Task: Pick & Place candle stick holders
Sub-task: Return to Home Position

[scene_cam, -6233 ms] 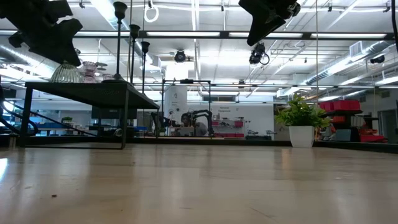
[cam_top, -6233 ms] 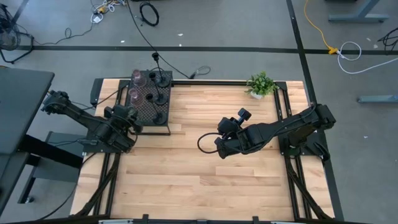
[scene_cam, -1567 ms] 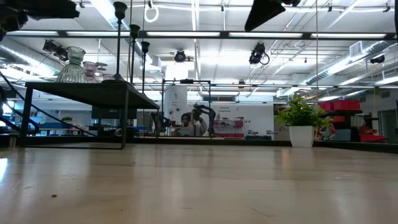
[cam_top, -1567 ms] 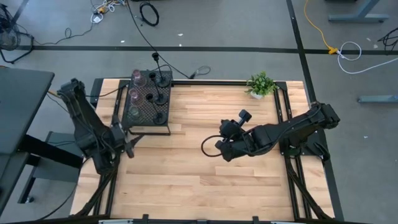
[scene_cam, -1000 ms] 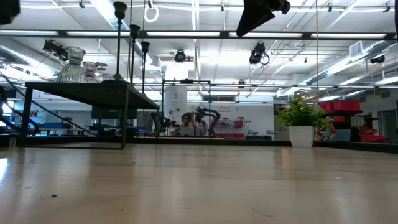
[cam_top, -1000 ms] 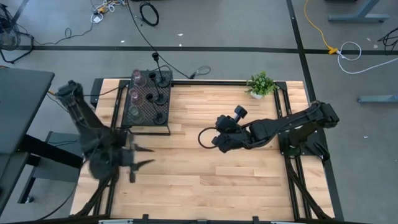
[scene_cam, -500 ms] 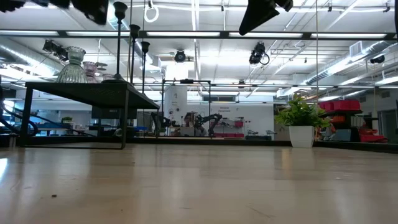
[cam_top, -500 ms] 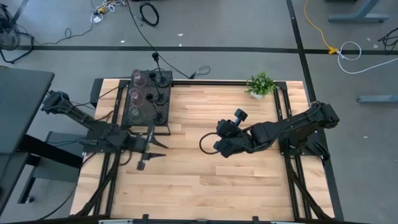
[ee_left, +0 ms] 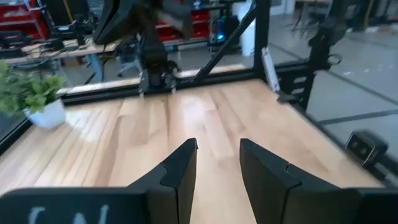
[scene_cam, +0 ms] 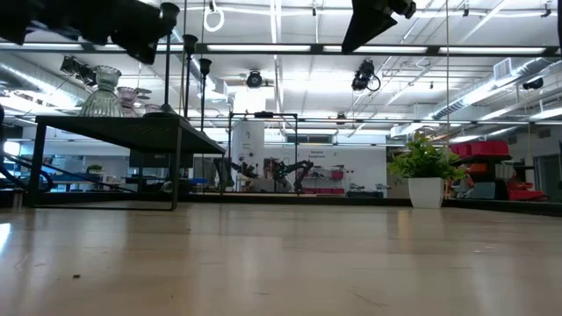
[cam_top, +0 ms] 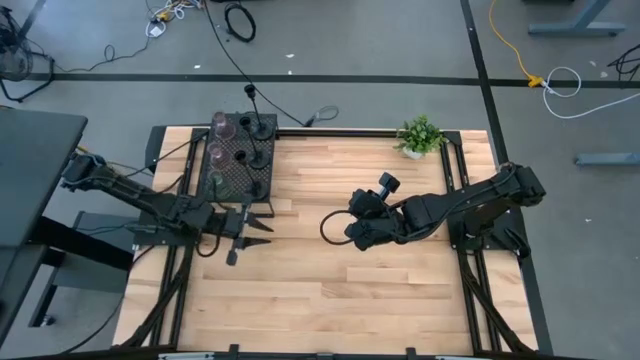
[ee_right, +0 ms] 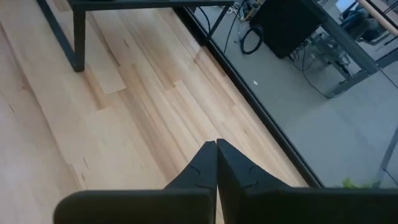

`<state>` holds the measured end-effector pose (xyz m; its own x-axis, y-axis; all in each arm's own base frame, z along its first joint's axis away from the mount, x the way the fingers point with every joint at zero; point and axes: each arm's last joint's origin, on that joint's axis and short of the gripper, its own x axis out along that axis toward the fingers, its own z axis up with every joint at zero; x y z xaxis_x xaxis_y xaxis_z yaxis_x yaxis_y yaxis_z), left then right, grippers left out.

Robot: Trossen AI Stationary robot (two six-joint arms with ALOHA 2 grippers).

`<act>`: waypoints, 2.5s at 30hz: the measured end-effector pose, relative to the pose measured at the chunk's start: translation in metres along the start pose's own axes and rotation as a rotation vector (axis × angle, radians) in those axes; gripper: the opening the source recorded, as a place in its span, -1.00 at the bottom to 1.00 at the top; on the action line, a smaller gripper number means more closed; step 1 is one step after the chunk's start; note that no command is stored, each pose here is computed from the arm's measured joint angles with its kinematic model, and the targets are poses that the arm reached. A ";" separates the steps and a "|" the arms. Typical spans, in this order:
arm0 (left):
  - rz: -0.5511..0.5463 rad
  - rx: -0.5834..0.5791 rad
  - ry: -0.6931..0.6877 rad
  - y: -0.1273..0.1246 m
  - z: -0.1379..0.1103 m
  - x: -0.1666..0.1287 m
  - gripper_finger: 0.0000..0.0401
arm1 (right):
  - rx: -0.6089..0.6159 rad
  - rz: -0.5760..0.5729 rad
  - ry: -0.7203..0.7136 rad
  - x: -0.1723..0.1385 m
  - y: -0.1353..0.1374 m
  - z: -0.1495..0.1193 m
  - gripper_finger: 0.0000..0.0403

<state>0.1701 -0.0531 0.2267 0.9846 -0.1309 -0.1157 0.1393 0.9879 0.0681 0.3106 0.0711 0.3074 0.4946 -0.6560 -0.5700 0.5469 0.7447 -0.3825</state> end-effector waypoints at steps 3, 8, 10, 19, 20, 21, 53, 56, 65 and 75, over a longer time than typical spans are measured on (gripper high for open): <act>0.034 -0.016 0.001 0.002 -0.008 -0.007 -0.37 | 0.003 -0.007 0.010 0.001 -0.001 -0.001 -0.98; 0.035 -0.068 -0.003 0.004 -0.017 -0.019 -0.37 | 0.021 -0.024 0.024 0.007 -0.001 -0.008 -0.98; 0.019 -0.071 -0.004 0.004 -0.017 -0.023 -0.37 | 0.018 -0.035 0.031 0.016 0.001 -0.017 -0.98; 0.047 -0.041 -0.016 0.009 -0.015 -0.028 -0.37 | 0.134 0.216 -0.141 0.043 -0.007 -0.055 -0.99; 0.074 -0.036 -0.007 0.011 -0.016 -0.027 -0.37 | 0.157 0.238 -0.188 0.043 -0.011 -0.058 -0.99; 0.106 -0.039 0.000 0.014 -0.016 -0.026 -0.37 | 0.182 0.255 -0.236 0.043 -0.017 -0.061 -0.99; 0.139 -0.104 0.062 0.020 -0.068 -0.032 -0.37 | 0.482 0.180 -0.527 0.051 -0.091 -0.224 -0.96; 0.137 -0.136 0.082 0.019 -0.069 -0.032 -0.37 | 0.528 0.169 -0.520 0.052 -0.092 -0.224 -0.96; 0.172 -0.117 0.088 0.020 -0.070 -0.032 -0.37 | 0.469 0.247 -0.511 0.052 -0.089 -0.225 -0.96; 0.180 -0.130 0.084 0.020 -0.069 -0.033 -0.37 | 0.465 0.264 -0.511 0.052 -0.089 -0.225 -0.96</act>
<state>0.1335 -0.0231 0.1630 0.9794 0.0502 -0.1958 -0.0577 0.9978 -0.0329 0.1358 -0.0012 0.1484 0.8404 -0.5216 -0.1472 0.5393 0.8316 0.1329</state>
